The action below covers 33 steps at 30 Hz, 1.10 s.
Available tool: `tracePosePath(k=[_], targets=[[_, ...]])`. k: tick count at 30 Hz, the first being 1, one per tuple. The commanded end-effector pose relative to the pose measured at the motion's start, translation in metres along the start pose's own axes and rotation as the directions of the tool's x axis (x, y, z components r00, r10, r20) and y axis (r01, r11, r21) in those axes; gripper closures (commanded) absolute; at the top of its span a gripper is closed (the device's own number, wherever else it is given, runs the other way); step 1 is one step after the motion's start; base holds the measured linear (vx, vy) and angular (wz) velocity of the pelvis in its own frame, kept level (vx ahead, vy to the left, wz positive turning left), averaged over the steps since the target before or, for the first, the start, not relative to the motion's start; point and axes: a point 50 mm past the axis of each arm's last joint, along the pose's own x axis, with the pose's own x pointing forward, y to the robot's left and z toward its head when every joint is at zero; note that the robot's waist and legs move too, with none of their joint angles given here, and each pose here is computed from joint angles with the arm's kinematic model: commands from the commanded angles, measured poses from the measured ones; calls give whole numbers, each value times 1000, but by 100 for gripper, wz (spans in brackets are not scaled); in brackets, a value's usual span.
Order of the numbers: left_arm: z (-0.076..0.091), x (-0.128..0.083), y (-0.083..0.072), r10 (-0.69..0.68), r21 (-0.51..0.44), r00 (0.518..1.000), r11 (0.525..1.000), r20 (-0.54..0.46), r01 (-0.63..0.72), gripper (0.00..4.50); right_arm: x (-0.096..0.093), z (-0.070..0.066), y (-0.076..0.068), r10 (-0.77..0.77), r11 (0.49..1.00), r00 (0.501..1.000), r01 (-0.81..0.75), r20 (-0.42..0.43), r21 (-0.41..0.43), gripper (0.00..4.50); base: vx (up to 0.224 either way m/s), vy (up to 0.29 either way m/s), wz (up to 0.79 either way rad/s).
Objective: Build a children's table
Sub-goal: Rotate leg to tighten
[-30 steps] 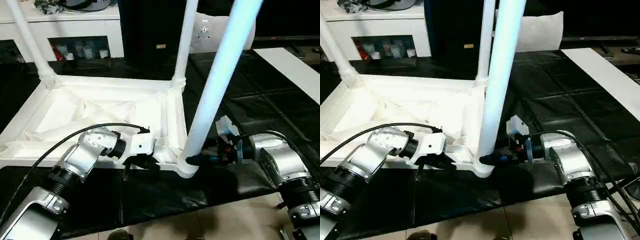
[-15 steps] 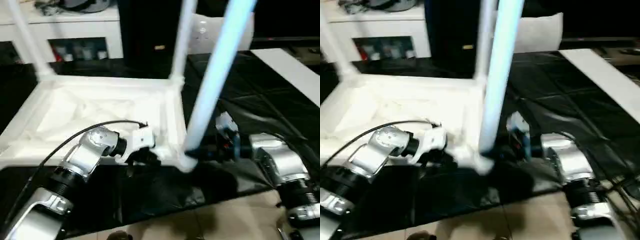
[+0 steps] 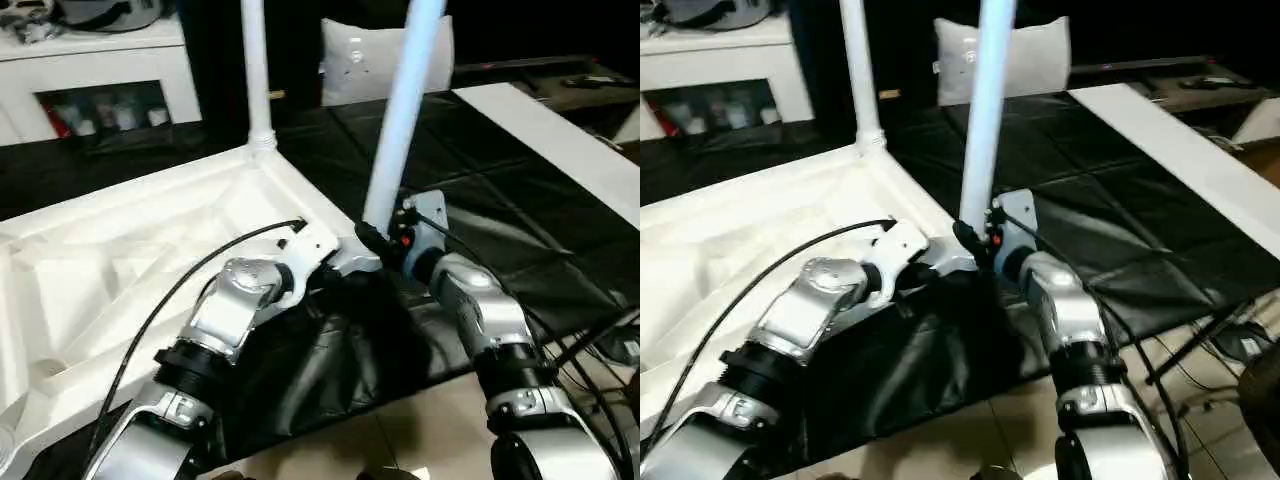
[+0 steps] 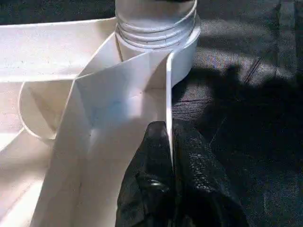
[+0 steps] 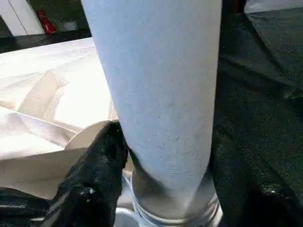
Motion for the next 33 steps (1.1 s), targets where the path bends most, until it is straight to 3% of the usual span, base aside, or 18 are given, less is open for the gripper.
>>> tracePosePath(k=[1,6,10,12,13,15,19,21,22,25,28,33], targets=[[20,4,-6,-34,110,996,994,85,25,450,-3,-8,12,146,988,989,-147,-22,-37,141,0,0,0],[10,-3,-2,-77,171,995,983,61,65,450,-26,-4,-8,202,973,979,-202,-17,-114,101,0,0,0],[-8,-17,-1,-213,221,977,953,10,206,450,-57,10,-33,290,937,956,-291,-34,-195,56,0,0,0],[-9,-18,-1,-227,220,974,950,4,220,450,-58,11,-34,295,933,955,-297,-39,-205,56,0,0,0],[-14,-25,-4,-303,251,953,921,-18,298,450,-66,16,-36,358,899,931,-365,-74,-241,46,0,0,0],[-17,-28,-5,-336,259,941,907,-31,332,450,-69,18,-37,386,883,918,-396,-90,-252,46,0,0,0],[-24,-38,-6,-455,307,886,833,-93,460,450,-77,23,-33,537,781,824,-567,-183,-261,46,0,0,0],[-25,-42,-6,-498,332,858,794,-127,510,450,-78,22,-30,580,742,783,-621,-224,-252,73,0,0,0],[-27,-46,-5,-530,356,830,752,-172,554,450,-78,20,-28,620,700,737,-675,-270,-235,86,0,0,0],[-27,-47,-4,-538,359,822,742,-185,566,450,-78,19,-27,633,685,720,-692,-285,-228,111,0,0,0],[-25,-49,-3,-569,383,791,696,-224,608,450,-74,13,-20,679,631,655,-751,-331,-193,135,0,0,0],[-20,-47,-5,-594,395,773,670,-223,629,450,-69,12,-14,721,589,604,-792,-338,-160,180,0,0,0]])
